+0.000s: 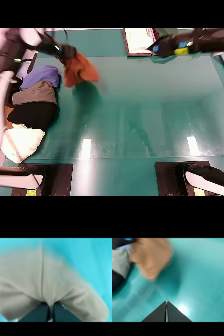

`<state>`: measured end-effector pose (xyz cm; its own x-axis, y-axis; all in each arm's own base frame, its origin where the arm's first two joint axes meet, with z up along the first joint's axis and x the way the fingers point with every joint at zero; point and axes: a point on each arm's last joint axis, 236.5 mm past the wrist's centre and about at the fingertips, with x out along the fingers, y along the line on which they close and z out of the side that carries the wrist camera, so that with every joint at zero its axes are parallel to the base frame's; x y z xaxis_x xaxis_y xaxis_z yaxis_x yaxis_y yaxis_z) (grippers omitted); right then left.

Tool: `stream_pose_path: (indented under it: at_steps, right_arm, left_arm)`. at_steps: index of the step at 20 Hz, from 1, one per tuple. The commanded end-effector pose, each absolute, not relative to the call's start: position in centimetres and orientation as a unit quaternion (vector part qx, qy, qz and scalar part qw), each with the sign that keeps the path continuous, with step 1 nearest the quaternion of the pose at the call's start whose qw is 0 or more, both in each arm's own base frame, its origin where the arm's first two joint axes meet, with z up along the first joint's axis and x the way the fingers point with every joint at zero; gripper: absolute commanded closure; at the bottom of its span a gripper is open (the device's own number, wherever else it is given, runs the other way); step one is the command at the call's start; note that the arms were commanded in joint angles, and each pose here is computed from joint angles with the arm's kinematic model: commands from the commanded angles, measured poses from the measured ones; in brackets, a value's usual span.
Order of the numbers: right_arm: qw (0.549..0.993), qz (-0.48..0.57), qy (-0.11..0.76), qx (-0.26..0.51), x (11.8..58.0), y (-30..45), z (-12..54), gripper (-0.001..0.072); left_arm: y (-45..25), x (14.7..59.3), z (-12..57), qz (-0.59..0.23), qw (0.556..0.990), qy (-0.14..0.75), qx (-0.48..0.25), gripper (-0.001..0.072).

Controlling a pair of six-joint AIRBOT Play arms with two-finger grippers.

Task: Fold the shirts.

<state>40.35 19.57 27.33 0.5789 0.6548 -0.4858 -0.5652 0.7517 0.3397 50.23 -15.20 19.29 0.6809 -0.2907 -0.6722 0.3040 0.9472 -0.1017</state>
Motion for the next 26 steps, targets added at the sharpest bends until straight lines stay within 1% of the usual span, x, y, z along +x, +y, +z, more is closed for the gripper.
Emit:
stream_pose_path:
  at_steps: [1,3,6,8,10,13,14,15,16,19,21,23,26]
  right_arm:
    - [0.912,0.323,0.241,0.074,39.5,16.8,33.9,0.0694]
    - [0.923,0.311,0.214,0.070,38.8,15.4,36.2,0.0694]
    - [0.932,0.292,0.201,0.072,38.1,13.7,37.5,0.0694]
    - [0.933,0.285,0.206,0.072,37.7,13.0,37.4,0.0694]
    - [0.932,0.283,0.213,0.072,37.6,12.7,37.1,0.0694]
    - [0.930,0.285,0.223,0.069,37.4,12.8,36.6,0.0694]
    - [0.929,0.286,0.226,0.068,37.3,12.8,36.5,0.0694]
    - [0.928,0.287,0.229,0.067,37.2,12.8,36.4,0.0694]
    - [0.927,0.288,0.232,0.066,37.1,12.9,36.3,0.0694]
    - [0.922,0.293,0.246,0.063,36.7,13.0,35.7,0.0694]
    - [0.919,0.295,0.253,0.061,36.4,13.1,35.3,0.0694]
    - [0.918,0.296,0.257,0.060,36.3,13.1,35.2,0.0694]
    - [0.917,0.296,0.259,0.060,36.4,13.1,35.1,0.0694]
  left_arm:
    - [-15.6,43.0,31.7,-0.199,0.946,0.255,0.038,0.0682]
    - [-17.7,38.5,33.4,-0.237,0.937,0.253,0.051,0.0681]
    - [-22.7,34.3,30.6,-0.306,0.898,0.305,0.085,0.0682]
    - [-26.9,32.4,27.0,-0.350,0.867,0.336,0.109,0.0681]
    - [-30.9,30.7,21.7,-0.384,0.830,0.380,0.139,0.0681]
    - [-35.0,29.4,13.4,-0.404,0.779,0.445,0.178,0.0678]
    - [-35.6,29.9,11.6,-0.401,0.773,0.457,0.181,0.0576]
    - [-35.7,30.6,10.4,-0.394,0.773,0.462,0.184,0.0277]
    - [-35.2,31.9,9.9,-0.376,0.782,0.464,0.181,0.0179]
    - [-30.9,36.9,10.6,-0.317,0.816,0.458,0.152,0.0177]
    - [-27.3,39.7,9.5,-0.270,0.827,0.480,0.116,0.0177]
    - [-26.9,40.6,7.0,-0.266,0.812,0.515,0.073,0.0177]
    - [-28.9,40.4,2.3,-0.278,0.780,0.558,0.048,0.0177]
